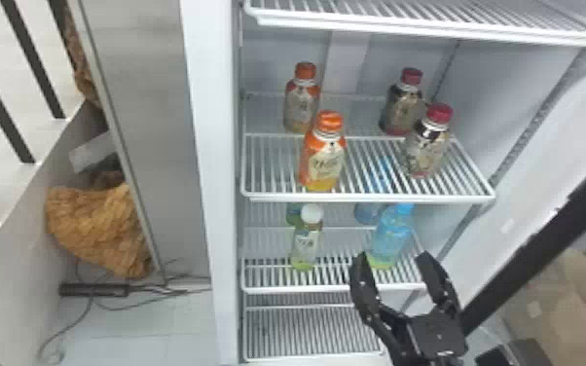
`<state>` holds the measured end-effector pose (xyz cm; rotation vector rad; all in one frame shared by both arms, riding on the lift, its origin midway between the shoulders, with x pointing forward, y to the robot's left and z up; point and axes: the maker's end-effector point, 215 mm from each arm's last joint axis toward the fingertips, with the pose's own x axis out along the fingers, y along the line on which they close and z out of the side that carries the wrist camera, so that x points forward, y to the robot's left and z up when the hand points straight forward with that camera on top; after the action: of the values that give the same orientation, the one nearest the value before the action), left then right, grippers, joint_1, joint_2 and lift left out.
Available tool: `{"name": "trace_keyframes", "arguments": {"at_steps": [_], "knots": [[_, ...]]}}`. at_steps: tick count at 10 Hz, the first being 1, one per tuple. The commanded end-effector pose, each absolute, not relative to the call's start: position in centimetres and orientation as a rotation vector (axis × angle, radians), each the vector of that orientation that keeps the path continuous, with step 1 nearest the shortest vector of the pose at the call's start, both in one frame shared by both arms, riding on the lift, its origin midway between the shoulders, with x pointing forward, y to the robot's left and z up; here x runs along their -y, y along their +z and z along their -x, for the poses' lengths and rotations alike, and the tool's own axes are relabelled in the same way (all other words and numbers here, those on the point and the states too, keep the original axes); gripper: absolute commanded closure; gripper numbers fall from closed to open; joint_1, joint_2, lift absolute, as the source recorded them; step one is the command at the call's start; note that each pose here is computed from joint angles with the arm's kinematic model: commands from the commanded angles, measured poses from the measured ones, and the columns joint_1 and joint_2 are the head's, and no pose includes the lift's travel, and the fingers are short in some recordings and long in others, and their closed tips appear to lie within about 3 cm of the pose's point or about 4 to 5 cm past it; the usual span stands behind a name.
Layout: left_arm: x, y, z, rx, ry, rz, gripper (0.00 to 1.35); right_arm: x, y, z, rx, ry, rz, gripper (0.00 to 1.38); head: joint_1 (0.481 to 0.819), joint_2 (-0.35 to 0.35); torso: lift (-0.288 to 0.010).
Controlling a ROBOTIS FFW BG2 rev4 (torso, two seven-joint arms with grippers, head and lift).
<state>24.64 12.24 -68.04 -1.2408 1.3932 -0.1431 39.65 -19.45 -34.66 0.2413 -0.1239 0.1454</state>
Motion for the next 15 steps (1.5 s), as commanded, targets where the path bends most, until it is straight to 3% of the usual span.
{"name": "trace_keyframes", "arguments": {"at_steps": [1, 5, 6, 9, 11, 13, 15], "knots": [[-12.3, -68.2, -24.7, -1.406, -0.144, 1.220, 0.65, 19.4, -34.8, -39.6, 0.120, 0.149, -0.245, 0.00, 0.695, -0.132, -0.040], [-11.8, -67.2, -25.5, -1.366, -0.163, 1.289, 0.59, 18.9, -34.8, -40.3, 0.129, 0.153, -0.273, 0.00, 0.695, -0.132, -0.040], [-13.7, -68.4, -27.0, -1.322, -0.115, 1.227, 0.48, 18.8, -35.2, -40.6, 0.124, 0.154, -0.270, 0.00, 0.695, -0.131, -0.040], [-20.9, -70.7, -30.7, -1.237, -0.003, 0.993, 0.45, 19.5, -35.2, -41.1, 0.131, 0.146, -0.256, 0.00, 0.695, -0.053, -0.040], [-25.4, -68.9, -38.2, -0.910, 0.048, 0.905, 0.45, 19.5, -35.2, -41.3, 0.140, 0.146, -0.255, 0.00, 0.695, 0.011, -0.040], [-29.4, -60.1, -48.1, -0.460, 0.022, 0.743, 0.24, 20.6, -33.7, -41.3, 0.227, 0.124, -0.259, 0.00, 0.695, 0.082, -0.040], [-27.6, -53.9, -53.1, -0.367, -0.102, 0.643, 0.00, 21.6, -32.5, -42.5, 0.262, 0.117, -0.216, 0.00, 0.695, 0.104, -0.040]]}}
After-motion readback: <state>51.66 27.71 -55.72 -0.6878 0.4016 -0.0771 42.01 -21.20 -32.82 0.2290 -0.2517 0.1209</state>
